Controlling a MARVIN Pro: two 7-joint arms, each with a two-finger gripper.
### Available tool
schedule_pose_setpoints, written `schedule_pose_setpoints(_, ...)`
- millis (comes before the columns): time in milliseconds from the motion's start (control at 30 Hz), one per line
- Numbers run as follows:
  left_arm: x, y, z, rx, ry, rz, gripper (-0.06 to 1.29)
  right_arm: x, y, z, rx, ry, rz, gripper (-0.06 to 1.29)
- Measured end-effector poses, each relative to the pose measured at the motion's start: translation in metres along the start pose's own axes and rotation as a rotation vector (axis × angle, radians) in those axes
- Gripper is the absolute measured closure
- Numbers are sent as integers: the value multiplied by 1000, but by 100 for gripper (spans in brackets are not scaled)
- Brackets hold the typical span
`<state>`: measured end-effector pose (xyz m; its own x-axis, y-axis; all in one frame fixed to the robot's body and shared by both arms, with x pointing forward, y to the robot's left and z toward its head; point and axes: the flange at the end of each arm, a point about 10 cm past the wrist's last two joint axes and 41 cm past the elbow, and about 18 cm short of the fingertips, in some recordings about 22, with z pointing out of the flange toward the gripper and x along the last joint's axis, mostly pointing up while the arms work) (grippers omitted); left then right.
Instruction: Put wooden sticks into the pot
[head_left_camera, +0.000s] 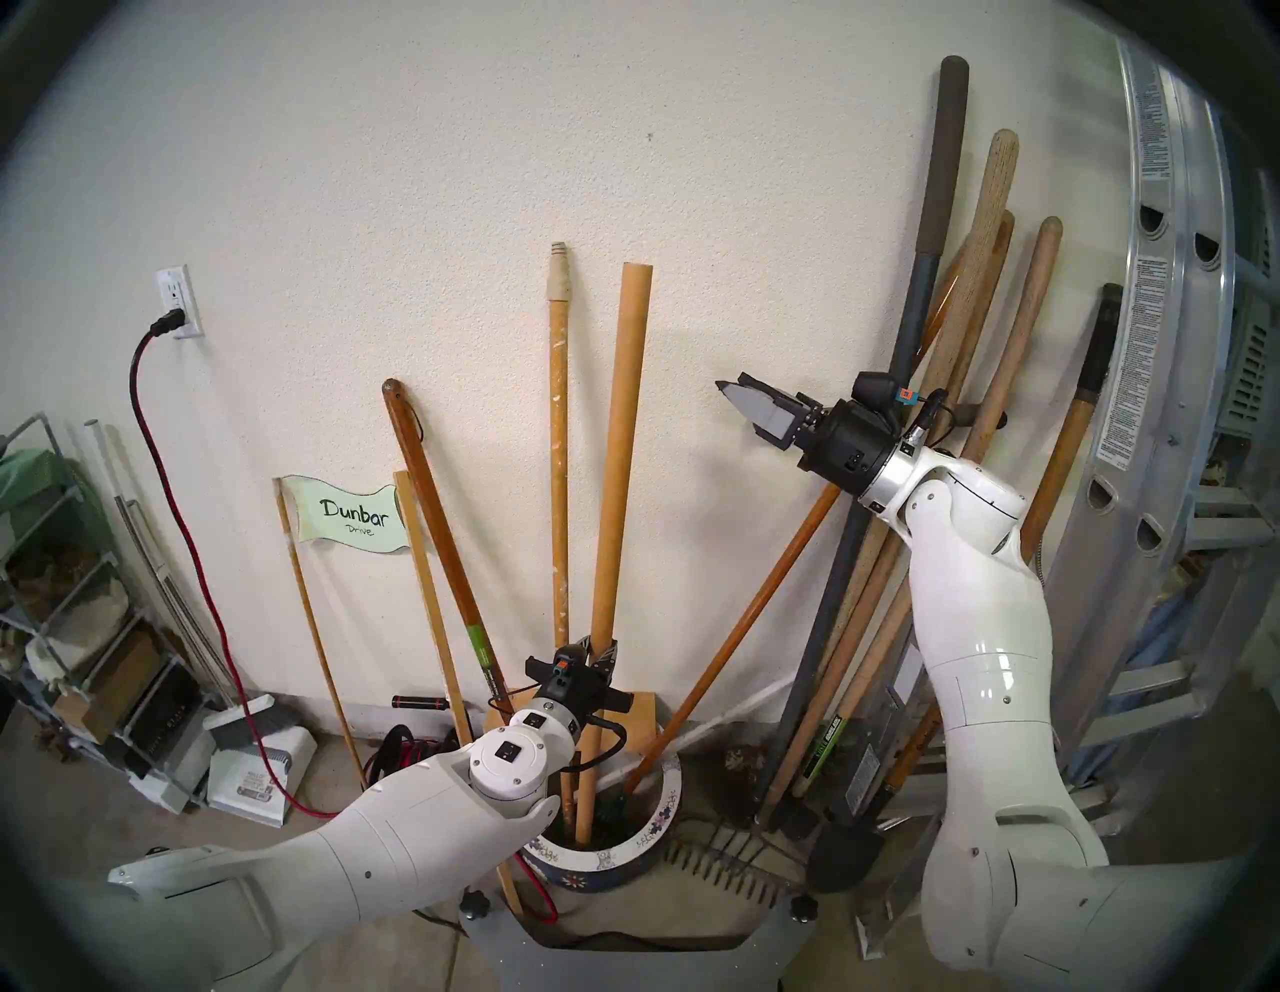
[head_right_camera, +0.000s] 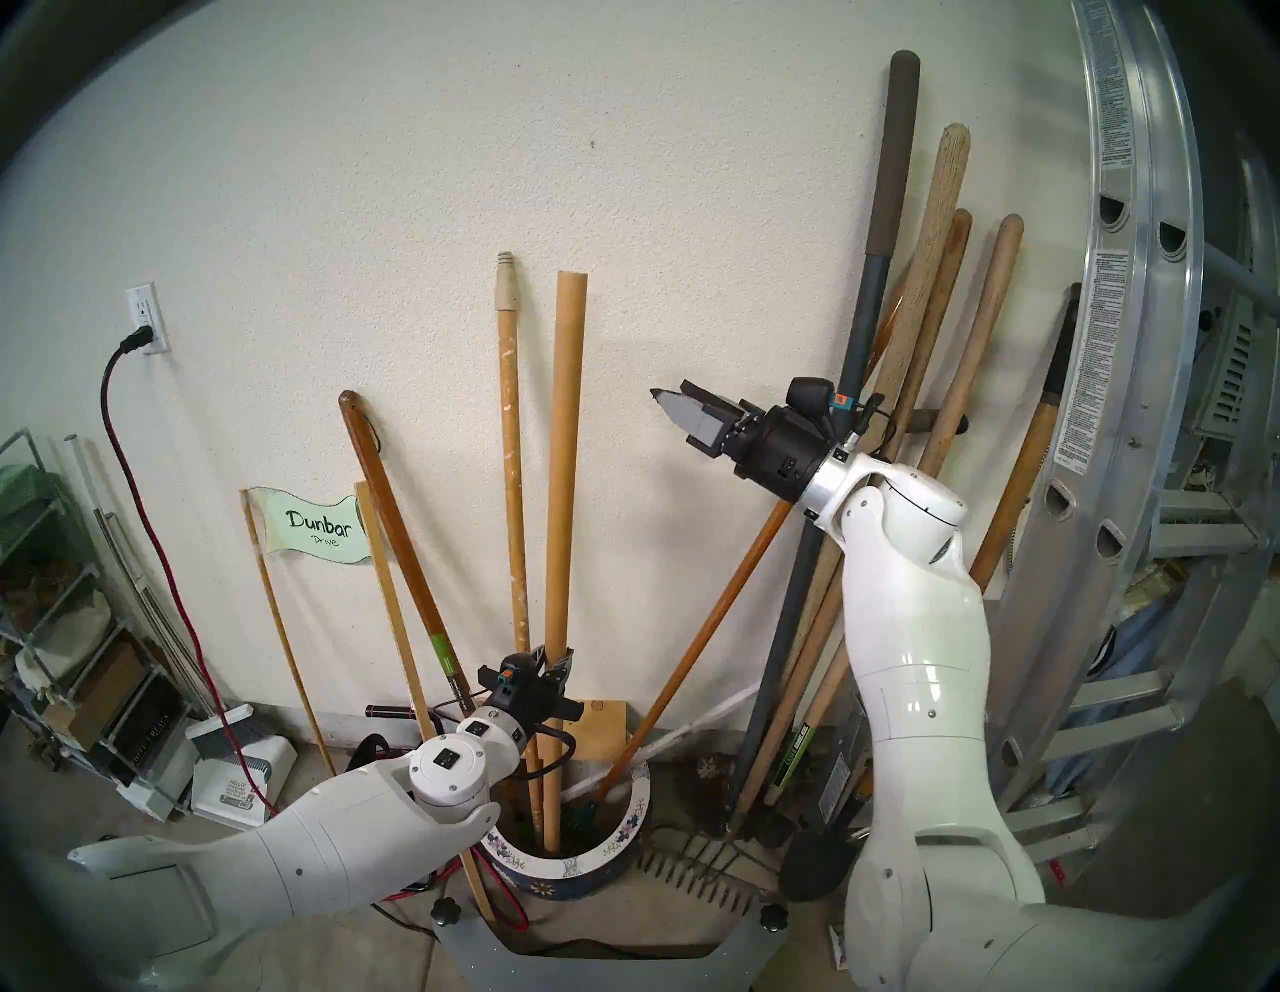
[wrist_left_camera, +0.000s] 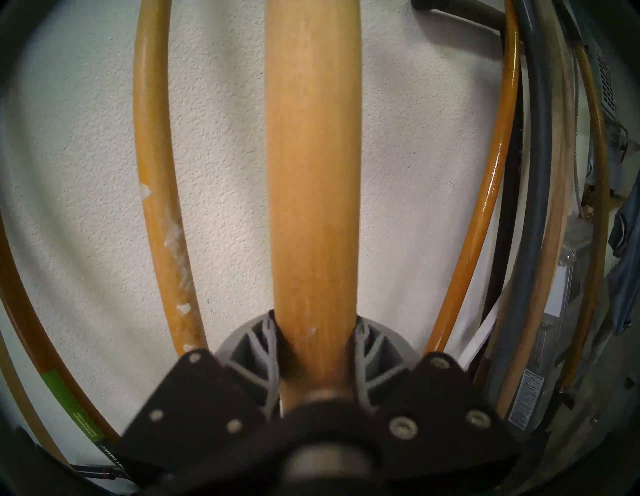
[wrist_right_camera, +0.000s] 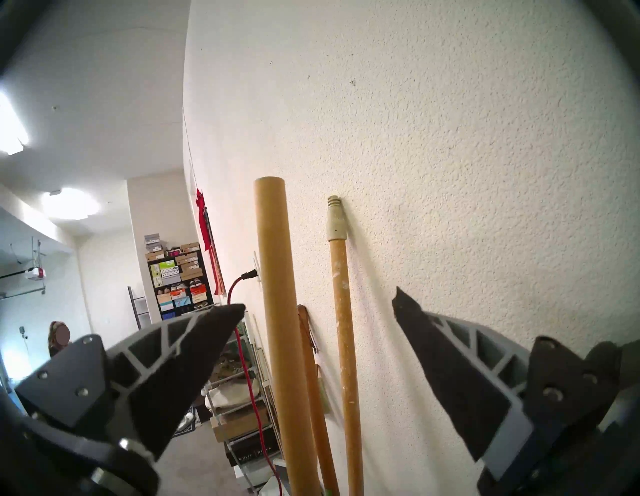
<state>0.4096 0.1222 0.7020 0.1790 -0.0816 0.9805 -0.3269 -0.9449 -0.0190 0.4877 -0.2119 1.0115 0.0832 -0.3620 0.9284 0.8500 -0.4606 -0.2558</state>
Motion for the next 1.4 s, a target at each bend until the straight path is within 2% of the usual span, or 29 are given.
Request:
schedule_pose_setpoints(200, 5, -1, 16, 8, -3, -25, 94, 2, 1, 0, -7, -10, -4, 1)
schedule_pose_setpoints(367, 0, -2, 28, 8, -28, -26, 94, 4, 2, 0, -17, -16, -8, 1)
schedule_pose_setpoints(833, -29, -2, 50, 15, -182, -6, 95, 10, 5, -4, -48, -14, -13, 1)
schedule_pose_setpoints(1067, -26, 1, 70, 35, -202, -28, 95, 12, 5, -6, -49, -10, -13, 1)
schedule_pose_setpoints(1400, -26, -2, 87, 68, -217, -50, 95, 16, 7, -12, -60, -7, -20, 1)
